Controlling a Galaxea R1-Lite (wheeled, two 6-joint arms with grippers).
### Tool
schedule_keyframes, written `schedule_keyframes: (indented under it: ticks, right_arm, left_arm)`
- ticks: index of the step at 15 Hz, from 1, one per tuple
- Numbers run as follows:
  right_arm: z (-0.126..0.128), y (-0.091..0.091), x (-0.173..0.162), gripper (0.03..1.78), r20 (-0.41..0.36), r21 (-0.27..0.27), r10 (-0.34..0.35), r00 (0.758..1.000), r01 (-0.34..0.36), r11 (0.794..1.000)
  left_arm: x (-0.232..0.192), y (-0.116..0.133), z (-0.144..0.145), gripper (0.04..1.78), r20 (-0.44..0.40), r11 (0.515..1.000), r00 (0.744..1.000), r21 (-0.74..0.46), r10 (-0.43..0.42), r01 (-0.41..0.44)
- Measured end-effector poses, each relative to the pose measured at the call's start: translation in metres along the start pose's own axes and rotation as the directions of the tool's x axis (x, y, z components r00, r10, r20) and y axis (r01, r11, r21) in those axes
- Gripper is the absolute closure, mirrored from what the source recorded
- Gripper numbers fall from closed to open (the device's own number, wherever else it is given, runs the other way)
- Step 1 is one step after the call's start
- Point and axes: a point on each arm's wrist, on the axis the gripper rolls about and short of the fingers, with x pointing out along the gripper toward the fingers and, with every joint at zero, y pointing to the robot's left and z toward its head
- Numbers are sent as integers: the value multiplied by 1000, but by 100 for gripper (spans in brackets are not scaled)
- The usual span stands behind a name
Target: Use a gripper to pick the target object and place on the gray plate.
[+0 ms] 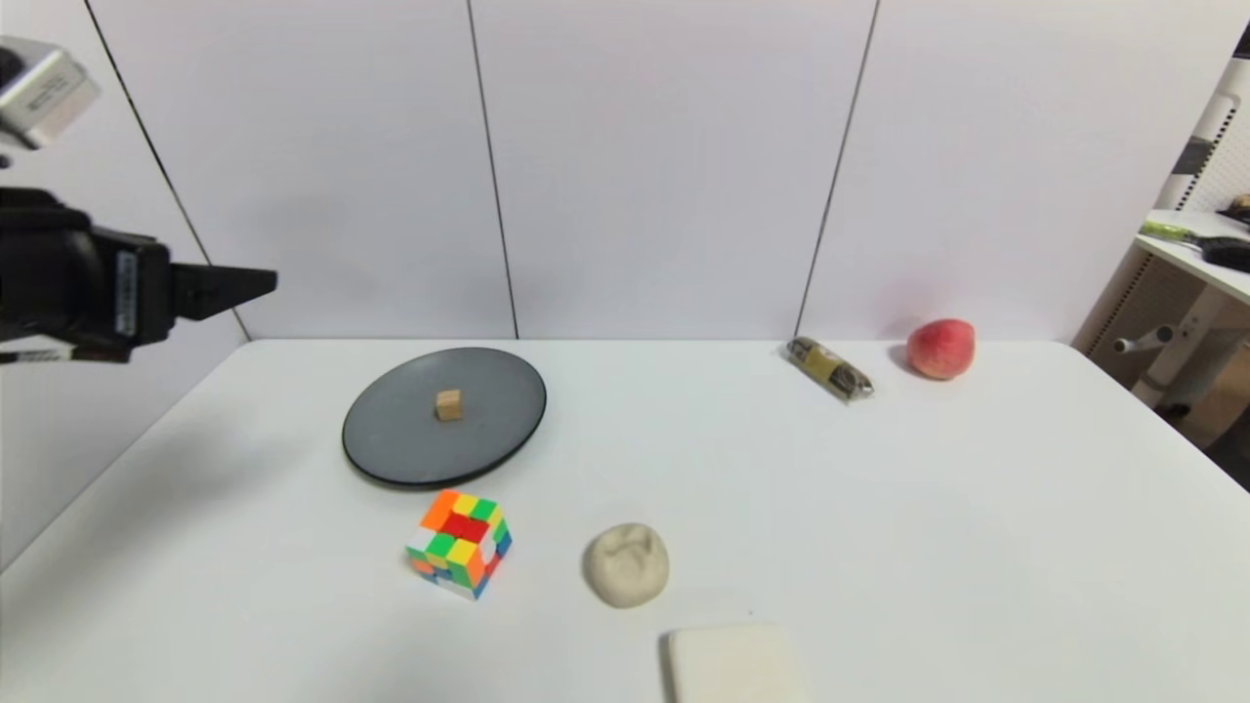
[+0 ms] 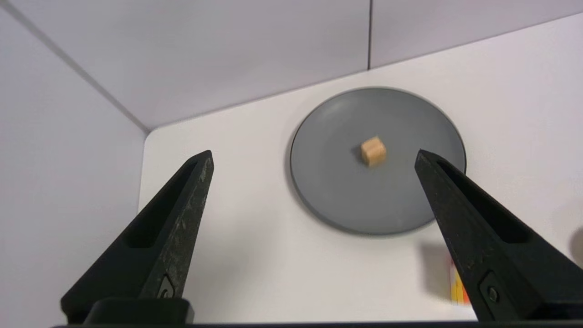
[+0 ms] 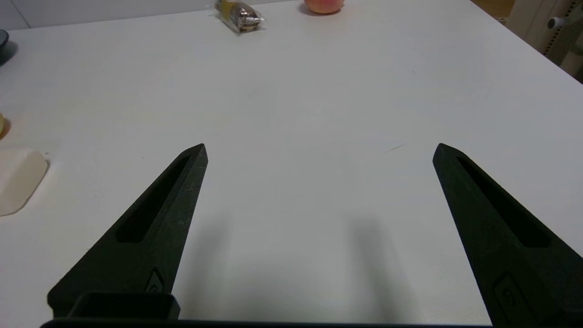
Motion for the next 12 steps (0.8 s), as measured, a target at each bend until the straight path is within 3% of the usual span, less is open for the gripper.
schedule_keyframes:
  ticks: [6, 12]
  right_arm:
    - [0, 0, 0, 10, 0, 0, 0, 1000, 0, 1000]
    - [0, 0, 0, 10, 0, 0, 0, 1000, 0, 1000]
  left_arm:
    - [-90, -22, -118, 16, -55, 996, 997, -78, 45, -50]
    - [-129, -51, -234, 15, 8, 996, 999, -83, 34, -33]
